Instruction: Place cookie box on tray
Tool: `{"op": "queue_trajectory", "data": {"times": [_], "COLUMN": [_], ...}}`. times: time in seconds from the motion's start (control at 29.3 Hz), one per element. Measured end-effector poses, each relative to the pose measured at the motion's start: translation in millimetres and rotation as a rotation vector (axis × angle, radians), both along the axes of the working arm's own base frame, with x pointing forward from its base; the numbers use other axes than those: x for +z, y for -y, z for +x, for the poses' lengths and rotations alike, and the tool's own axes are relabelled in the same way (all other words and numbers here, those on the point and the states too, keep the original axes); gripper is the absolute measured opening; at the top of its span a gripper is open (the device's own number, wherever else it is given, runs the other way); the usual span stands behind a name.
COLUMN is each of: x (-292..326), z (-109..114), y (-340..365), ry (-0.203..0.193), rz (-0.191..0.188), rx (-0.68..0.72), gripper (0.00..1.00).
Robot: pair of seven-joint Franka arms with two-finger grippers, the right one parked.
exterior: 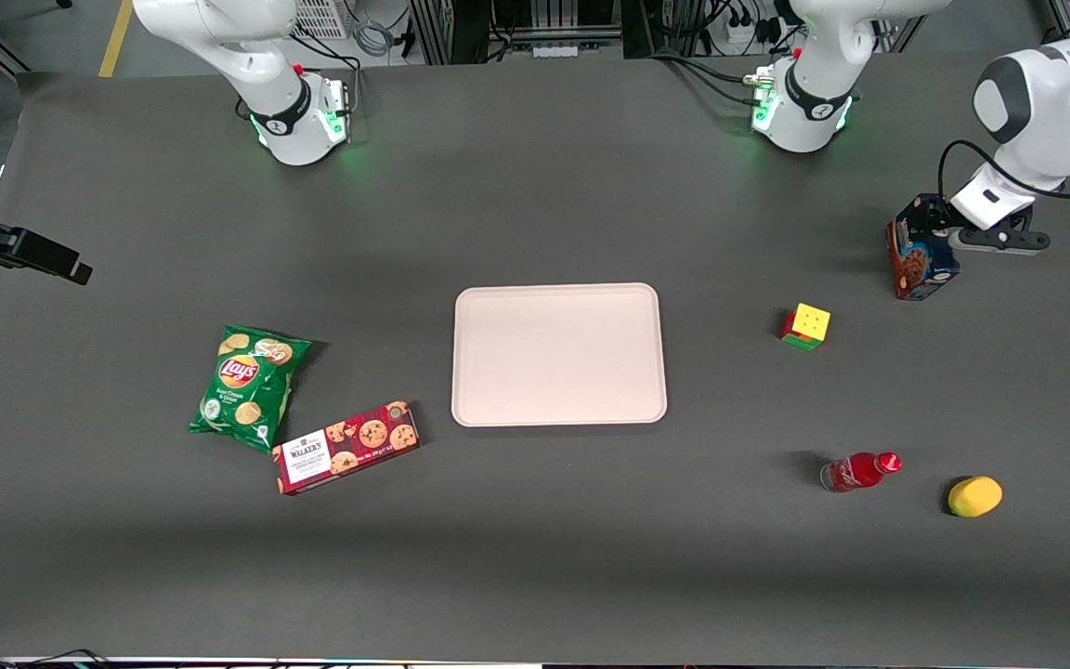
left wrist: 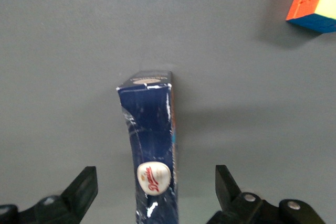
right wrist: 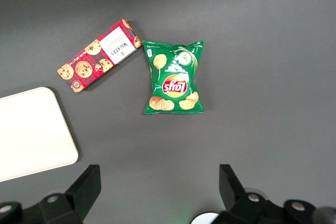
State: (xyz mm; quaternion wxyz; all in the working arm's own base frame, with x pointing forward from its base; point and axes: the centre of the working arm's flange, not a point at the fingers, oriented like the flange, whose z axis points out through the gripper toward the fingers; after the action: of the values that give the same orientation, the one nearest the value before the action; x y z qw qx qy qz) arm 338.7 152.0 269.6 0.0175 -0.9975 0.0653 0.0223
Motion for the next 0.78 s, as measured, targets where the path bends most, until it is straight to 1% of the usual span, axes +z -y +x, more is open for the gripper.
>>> {"op": "queue_trajectory", "data": {"times": [0.27, 0.55, 0.68, 0.75, 0.78], "x": [-12.1, -23.2, -25.1, -25.2, -25.3], "z": [-0.1, -4.7, -5.7, -5.9, -6.2], "y": [-5.6, -13.3, -14.2, -14.6, -14.8], "ry": [-0.001, -0.019, -0.024, -0.025, -0.026], "rz": [0.006, 0.005, 0.004, 0.004, 0.003], "rx": [-0.014, 0.008, 0.013, 0.015, 0.017], "gripper": [1.0, 1.0, 0.98, 0.89, 0.78]}}
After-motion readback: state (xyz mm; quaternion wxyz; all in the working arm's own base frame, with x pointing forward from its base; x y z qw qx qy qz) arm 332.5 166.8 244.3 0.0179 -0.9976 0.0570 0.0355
